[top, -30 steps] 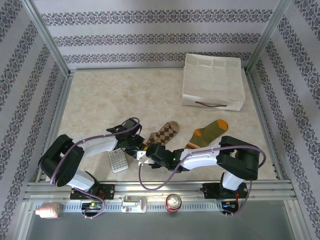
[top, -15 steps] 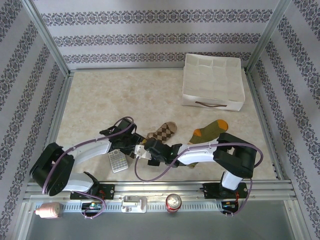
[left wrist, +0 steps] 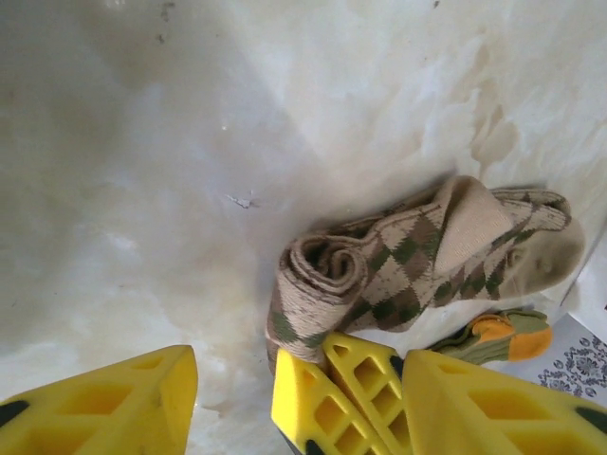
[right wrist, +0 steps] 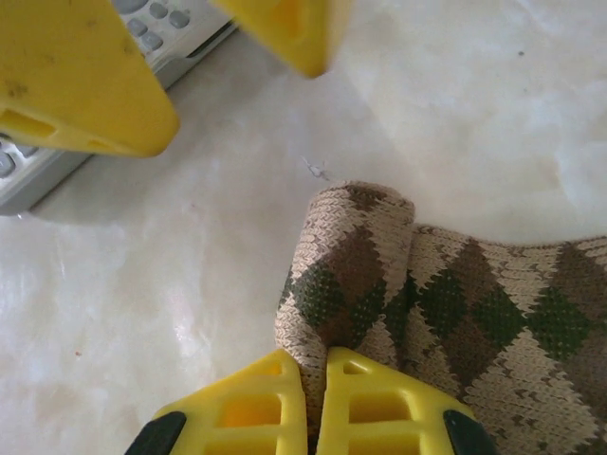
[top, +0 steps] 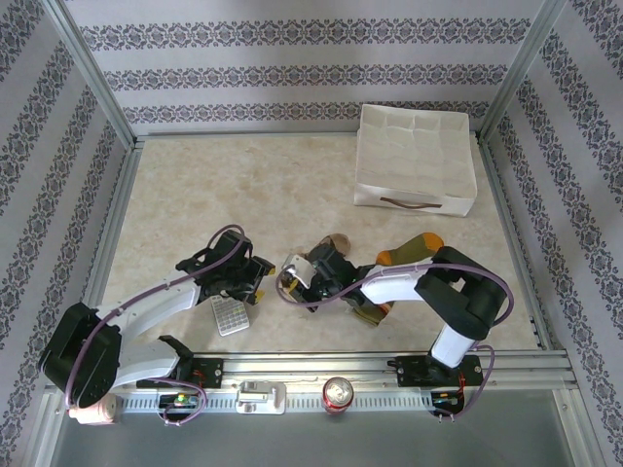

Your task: Roll the socks

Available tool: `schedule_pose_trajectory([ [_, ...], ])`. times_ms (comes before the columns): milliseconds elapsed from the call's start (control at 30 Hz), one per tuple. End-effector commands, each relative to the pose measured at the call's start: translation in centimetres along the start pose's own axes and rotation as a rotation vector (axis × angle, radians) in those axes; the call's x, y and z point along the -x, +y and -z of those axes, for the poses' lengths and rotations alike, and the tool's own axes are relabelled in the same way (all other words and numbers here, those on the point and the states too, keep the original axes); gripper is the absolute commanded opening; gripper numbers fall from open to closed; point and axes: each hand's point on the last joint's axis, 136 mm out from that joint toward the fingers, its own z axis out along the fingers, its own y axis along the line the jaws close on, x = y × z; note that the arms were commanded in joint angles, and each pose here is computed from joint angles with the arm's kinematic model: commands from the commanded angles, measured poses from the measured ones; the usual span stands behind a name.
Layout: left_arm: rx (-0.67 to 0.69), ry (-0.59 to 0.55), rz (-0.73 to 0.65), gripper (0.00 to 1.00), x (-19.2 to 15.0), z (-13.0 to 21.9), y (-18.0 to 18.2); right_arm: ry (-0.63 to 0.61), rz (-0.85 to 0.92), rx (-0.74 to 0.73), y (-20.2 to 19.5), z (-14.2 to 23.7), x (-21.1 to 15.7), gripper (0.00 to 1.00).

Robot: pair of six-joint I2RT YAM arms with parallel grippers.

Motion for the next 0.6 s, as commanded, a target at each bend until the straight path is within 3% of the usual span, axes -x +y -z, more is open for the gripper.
schedule_pose_trajectory([
  [0, -0.037, 0.033, -0.048, 0.54, -0.6, -0.7, -0.7, 0.312, -0.252, 0.012, -0.5, 0.2, -10.3, 0.00],
  [567, -0.034, 0.084, -0.116, 0.50, -1.3, -5.7, -1.6, 0.321, -0.506, 0.060, -1.8, -0.1, -11.9, 0.00],
])
